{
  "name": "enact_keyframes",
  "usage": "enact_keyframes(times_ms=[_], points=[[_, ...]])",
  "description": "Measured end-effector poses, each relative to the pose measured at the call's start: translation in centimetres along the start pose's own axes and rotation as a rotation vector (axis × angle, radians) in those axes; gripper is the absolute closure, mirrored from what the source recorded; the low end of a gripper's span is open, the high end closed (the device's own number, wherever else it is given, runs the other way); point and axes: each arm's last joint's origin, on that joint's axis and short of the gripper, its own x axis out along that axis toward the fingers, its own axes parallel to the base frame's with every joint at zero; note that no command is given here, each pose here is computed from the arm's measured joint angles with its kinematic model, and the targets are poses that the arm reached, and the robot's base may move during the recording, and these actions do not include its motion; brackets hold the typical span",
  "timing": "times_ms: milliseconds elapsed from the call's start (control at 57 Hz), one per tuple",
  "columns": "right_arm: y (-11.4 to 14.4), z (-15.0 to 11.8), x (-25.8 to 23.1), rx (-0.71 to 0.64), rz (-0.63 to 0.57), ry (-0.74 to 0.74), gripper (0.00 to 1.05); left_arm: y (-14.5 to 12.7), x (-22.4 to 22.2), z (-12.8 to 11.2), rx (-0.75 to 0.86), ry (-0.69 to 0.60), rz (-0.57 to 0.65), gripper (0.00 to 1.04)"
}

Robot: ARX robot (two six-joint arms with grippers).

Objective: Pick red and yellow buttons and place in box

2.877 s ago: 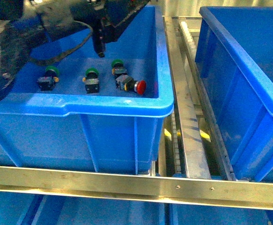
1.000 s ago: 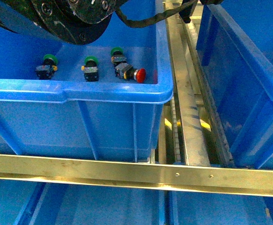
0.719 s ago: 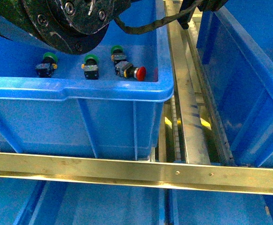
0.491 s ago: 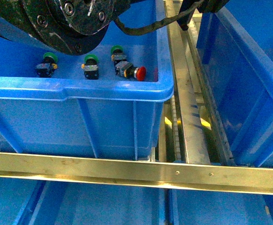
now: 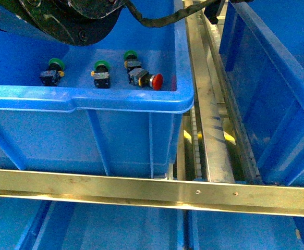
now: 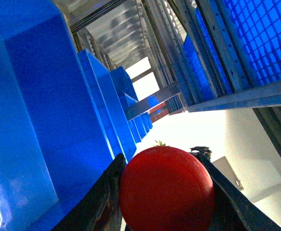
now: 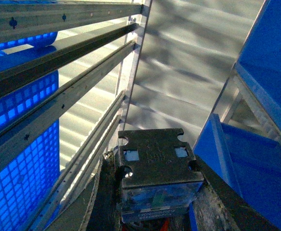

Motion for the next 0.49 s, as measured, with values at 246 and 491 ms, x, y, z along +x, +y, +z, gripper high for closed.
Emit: enact_keyframes(times_ms=[246, 491], points=[[-0.3, 1.6, -0.2, -0.030, -0.014, -0.054, 0.71, 0.0, -0.5, 0.5, 0.052, -0.027, 0.044, 0.23], [-1.8, 2.1, -0.8, -0.124, -0.108, -0.046, 0.71, -2.3, -1.8, 2.7, 0.160, -0.054, 0.087, 0.08]])
